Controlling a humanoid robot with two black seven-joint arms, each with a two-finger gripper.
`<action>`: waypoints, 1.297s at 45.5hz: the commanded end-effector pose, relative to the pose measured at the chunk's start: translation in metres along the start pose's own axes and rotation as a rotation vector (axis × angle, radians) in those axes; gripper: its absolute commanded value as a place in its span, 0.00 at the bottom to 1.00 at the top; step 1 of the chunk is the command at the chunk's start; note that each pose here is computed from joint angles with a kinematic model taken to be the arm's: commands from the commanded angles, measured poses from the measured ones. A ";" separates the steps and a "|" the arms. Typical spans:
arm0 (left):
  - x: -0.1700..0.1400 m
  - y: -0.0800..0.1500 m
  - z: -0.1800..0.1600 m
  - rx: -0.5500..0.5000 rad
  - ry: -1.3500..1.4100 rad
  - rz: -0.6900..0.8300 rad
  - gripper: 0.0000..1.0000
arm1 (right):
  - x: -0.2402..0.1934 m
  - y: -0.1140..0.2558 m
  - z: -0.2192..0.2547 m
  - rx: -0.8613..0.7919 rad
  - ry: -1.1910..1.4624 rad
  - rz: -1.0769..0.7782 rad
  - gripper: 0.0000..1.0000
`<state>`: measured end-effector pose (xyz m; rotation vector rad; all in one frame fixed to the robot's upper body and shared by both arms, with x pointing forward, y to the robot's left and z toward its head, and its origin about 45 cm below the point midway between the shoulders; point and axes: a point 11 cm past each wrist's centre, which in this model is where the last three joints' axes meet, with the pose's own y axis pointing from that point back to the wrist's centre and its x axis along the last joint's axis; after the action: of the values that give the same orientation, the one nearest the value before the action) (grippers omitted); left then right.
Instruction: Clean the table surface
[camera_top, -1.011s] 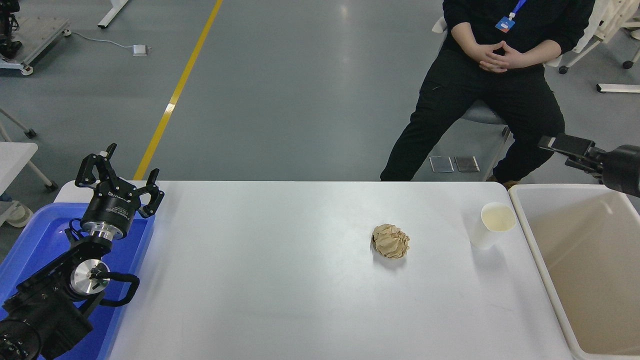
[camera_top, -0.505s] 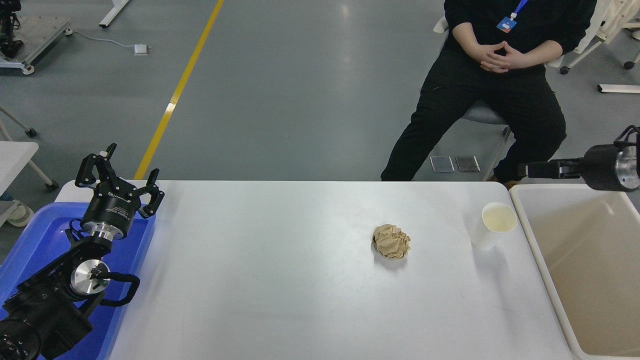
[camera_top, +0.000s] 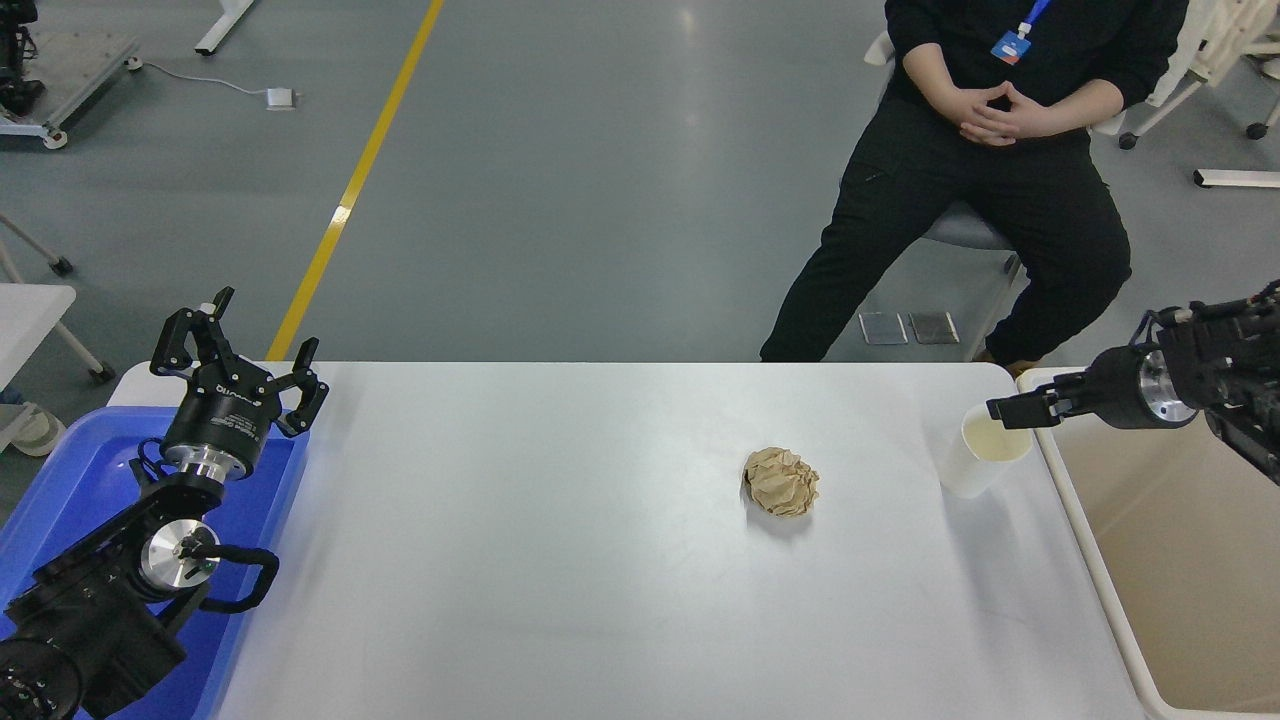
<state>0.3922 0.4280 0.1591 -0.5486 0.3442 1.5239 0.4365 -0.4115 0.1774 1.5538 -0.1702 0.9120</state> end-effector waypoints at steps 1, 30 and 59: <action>0.000 0.000 0.000 0.000 0.000 0.000 1.00 | -0.017 -0.017 -0.012 0.005 0.024 -0.024 0.88; 0.000 0.000 0.000 0.000 0.000 0.000 1.00 | -0.017 -0.020 -0.015 0.011 0.022 -0.018 0.54; 0.000 0.000 0.000 0.000 0.000 0.000 1.00 | -0.016 -0.023 -0.016 0.004 0.042 -0.023 0.00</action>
<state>0.3922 0.4279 0.1591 -0.5485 0.3443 1.5237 0.4327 -0.4002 0.1499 1.5321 -0.1349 0.9237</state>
